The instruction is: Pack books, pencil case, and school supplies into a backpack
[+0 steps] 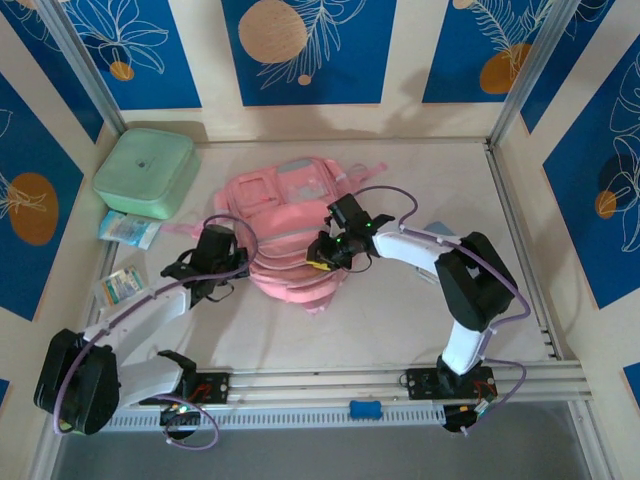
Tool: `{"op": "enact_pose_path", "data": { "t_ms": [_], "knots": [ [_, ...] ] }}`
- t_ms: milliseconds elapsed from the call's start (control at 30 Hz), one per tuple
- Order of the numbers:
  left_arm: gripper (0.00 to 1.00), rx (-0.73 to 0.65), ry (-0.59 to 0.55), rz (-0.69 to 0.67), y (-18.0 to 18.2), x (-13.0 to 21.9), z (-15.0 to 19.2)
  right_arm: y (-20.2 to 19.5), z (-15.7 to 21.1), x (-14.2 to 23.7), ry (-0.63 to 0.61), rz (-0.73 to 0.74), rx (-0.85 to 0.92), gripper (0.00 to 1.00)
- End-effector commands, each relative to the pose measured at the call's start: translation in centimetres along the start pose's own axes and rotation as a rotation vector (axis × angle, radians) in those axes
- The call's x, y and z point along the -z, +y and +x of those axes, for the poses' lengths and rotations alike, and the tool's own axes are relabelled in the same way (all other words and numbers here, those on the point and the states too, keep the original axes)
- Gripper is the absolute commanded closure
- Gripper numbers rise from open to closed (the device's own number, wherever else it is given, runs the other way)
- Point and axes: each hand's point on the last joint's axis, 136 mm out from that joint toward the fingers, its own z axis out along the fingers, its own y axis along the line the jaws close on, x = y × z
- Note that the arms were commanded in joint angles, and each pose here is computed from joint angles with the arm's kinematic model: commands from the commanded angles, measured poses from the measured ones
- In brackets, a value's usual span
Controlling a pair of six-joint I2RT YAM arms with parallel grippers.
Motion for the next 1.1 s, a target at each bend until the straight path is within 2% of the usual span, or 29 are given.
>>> {"op": "enact_pose_path", "data": {
  "t_ms": [0, 233, 367, 567, 667, 733, 800, 833, 933, 967, 1033, 1067],
  "knots": [
    [1.0, -0.069, -0.069, -0.081, 1.3, -0.8, -1.5, -5.6, -1.6, -1.1, -0.075, 0.175, -0.031, 0.8],
    [1.0, -0.106, -0.096, -0.14, 2.3, -2.5, -3.3, -8.9, -3.1, -1.0, -0.086, 0.229, -0.109, 0.83],
    [1.0, -0.068, -0.109, -0.177, 3.8, -3.4, -4.5, -9.9, -3.3, -0.4, -0.101, 0.276, -0.124, 0.84],
    [1.0, -0.02, -0.112, -0.163, 4.3, -4.7, -6.0, -8.2, -2.6, 0.8, -0.108, 0.272, -0.067, 0.86],
    [1.0, -0.019, -0.073, -0.069, 2.4, -5.3, -5.9, -6.3, -2.6, 2.0, -0.12, 0.203, -0.032, 0.85],
    [0.97, 0.002, -0.047, -0.048, 1.8, -5.2, -5.1, -4.4, -2.6, 3.7, -0.15, 0.176, 0.021, 0.79],
    [0.76, 0.014, -0.016, -0.02, 1.3, -4.6, -4.2, -3.1, -2.7, 5.8, -0.194, 0.171, 0.067, 0.7],
    [0.69, 0.026, -0.009, -0.018, 1.2, -4.0, -3.9, -2.5, -2.8, 7.0, -0.214, 0.161, 0.086, 0.65],
    [0.58, 0.04, 0.002, 0.001, 0.7, -2.1, -2.7, -2.2, -3.2, 10.7, -0.274, 0.16, 0.099, 0.48],
    [0.55, 0.048, 0.001, 0.011, 0.4, -1.4, -2.4, -2.6, -3.5, 11.8, -0.295, 0.165, 0.089, 0.4],
    [0.49, 0.058, -0.002, 0.056, -0.8, -0.2, -1.7, -4.2, -4.7, 14.2, -0.338, 0.189, 0.037, 0.15],
    [0.47, 0.061, 0.002, 0.07, -1.3, 0.3, -1.3, -5.2, -5.4, 15.1, -0.354, 0.203, 0.007, 0.09]
  ]
}}
